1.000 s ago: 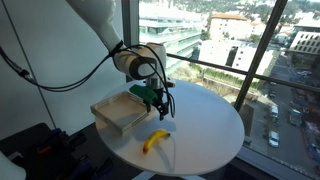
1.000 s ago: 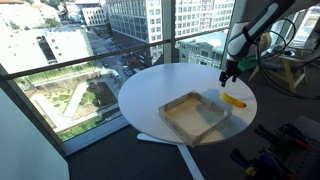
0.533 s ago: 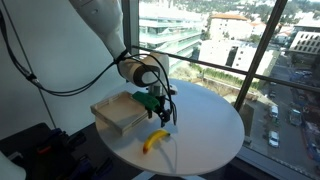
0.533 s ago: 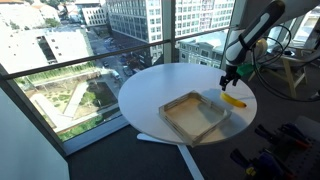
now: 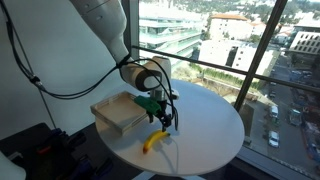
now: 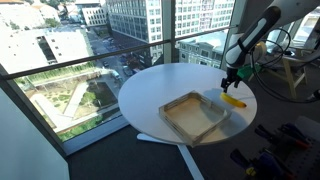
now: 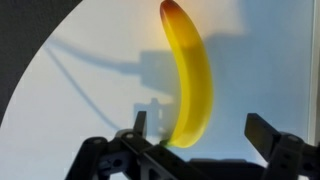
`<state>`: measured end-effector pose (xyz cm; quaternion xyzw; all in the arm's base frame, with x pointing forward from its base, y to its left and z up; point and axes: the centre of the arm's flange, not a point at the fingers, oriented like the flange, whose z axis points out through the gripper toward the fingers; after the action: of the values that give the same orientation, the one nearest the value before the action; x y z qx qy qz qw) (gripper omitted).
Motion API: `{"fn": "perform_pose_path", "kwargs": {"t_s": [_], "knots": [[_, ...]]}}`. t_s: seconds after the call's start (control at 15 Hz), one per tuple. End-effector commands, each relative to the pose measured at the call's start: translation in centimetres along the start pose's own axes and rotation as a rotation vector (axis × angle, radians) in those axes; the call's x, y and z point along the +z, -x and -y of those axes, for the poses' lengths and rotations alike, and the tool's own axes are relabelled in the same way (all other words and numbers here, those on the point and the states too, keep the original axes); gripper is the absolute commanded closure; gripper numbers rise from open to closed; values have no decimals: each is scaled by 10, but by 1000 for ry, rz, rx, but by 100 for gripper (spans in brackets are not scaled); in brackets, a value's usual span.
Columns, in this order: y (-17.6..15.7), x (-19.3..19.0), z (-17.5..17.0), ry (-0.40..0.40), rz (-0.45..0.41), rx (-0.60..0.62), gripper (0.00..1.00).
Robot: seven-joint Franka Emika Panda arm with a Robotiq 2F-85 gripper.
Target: Remove the banana plush toy from the table and put it on the wooden tray
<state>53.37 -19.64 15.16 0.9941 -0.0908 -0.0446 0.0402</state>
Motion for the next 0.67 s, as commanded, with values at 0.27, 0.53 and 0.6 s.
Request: {"fn": "perform_pose_path", "kwargs": {"t_s": [0.27,0.53,0.6], "knots": [[-3,9,-3,13,9,4,0],[-7,18,-4,21,24,15,0],[-7,23,-4,25,29,18,0]]}}
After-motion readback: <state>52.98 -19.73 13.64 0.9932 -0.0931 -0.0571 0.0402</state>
